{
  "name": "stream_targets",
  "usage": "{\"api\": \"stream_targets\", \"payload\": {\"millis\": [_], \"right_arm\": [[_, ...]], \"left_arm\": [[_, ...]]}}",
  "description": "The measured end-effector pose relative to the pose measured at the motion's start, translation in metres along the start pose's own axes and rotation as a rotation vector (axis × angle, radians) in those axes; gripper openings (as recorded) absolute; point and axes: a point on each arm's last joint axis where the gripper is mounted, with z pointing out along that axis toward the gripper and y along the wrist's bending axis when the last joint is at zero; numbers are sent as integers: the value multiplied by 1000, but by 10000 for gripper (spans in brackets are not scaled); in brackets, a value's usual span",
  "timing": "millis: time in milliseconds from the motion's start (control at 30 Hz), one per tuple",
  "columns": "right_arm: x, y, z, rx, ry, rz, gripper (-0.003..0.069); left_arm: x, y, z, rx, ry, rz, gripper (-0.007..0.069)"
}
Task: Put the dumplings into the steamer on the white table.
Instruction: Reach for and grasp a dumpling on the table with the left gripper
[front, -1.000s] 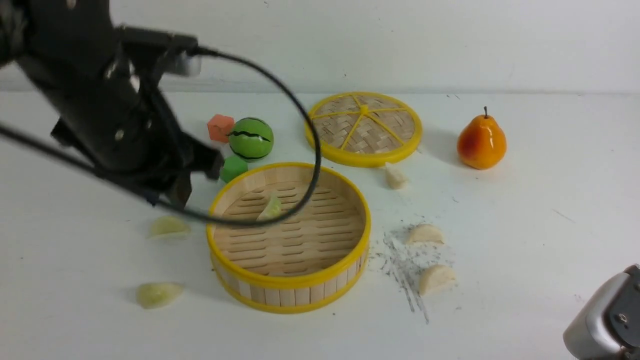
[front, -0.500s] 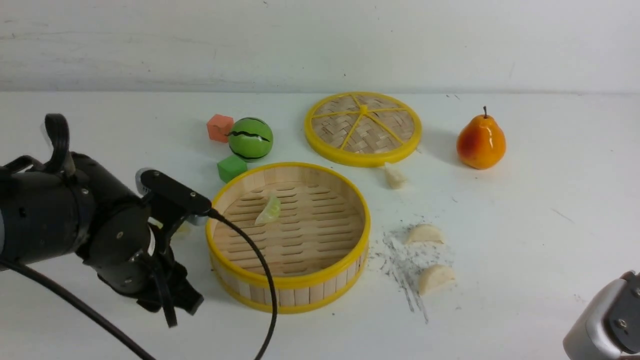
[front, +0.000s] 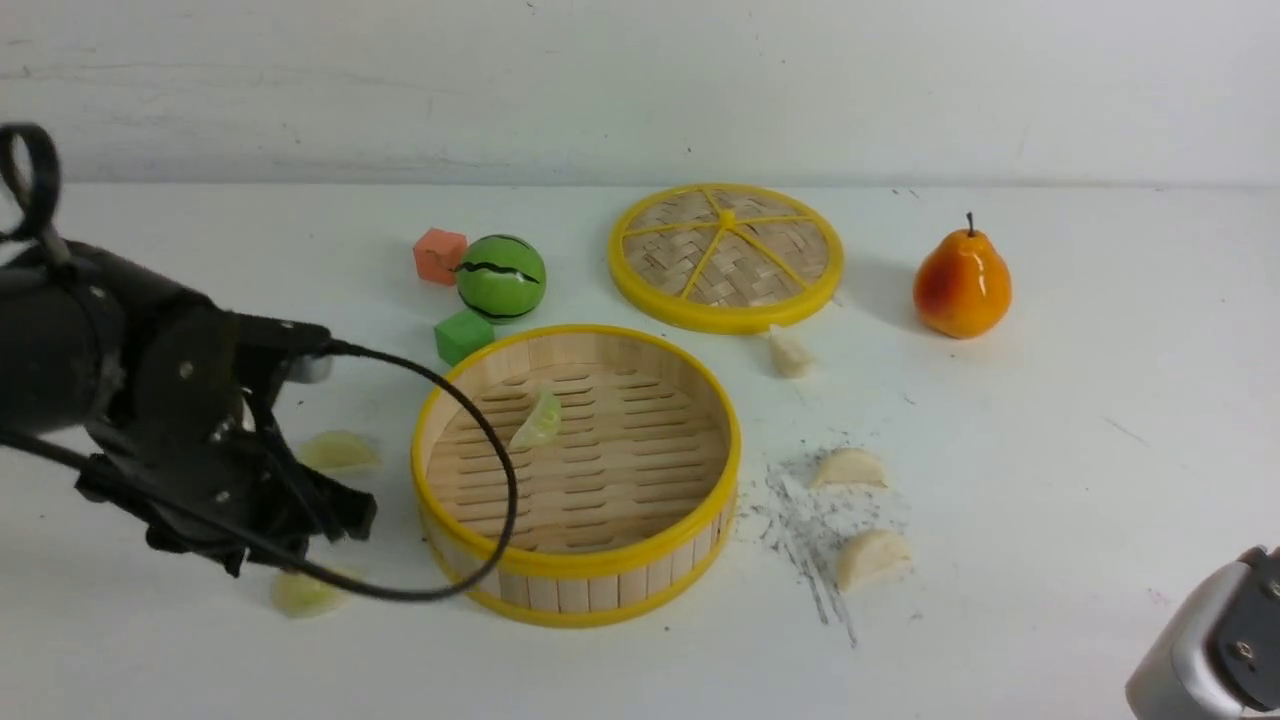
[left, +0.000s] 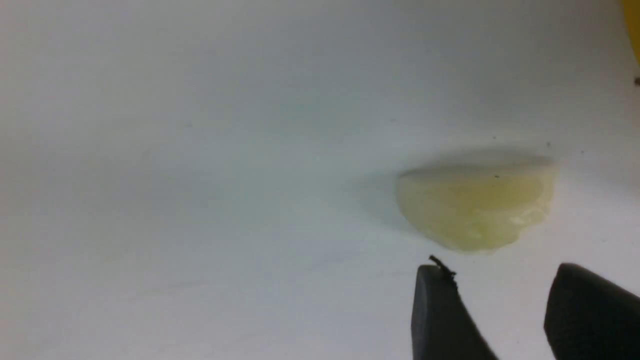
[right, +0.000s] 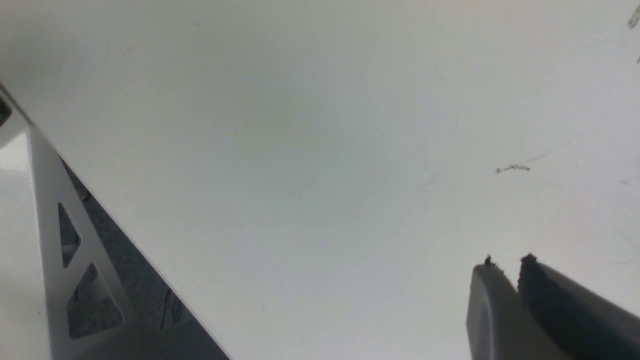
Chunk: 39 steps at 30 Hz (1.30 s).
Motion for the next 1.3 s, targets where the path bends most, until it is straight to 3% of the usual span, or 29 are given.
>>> {"api": "stream_targets", "payload": {"millis": [133,500,867,1000,1167,1267,1300], "right_arm": [[0,0,0,-4,-4,7,83],[-1,2,0,-19,-8,23,95],[-1,2,0,-20,-7,23,101],[-1,2,0,-20,-7,23,105],[-1,2,0,-19,-8,23,111],[-1,1,0,-14,-12,23,114],[-1,1,0,-13,-14,24,114]], "left_arm": [[-7,4,-6,51,3,37,297],[-11,0,30,70,30,549,371],[-5,-3,63,98,126,738,358],[-7,-3,64,96,130,667,327],[-8,-4,62,86,120,419,325],[-6,-4,55,93,137,226,297],[-5,-5,51,96,139,188,250]]}}
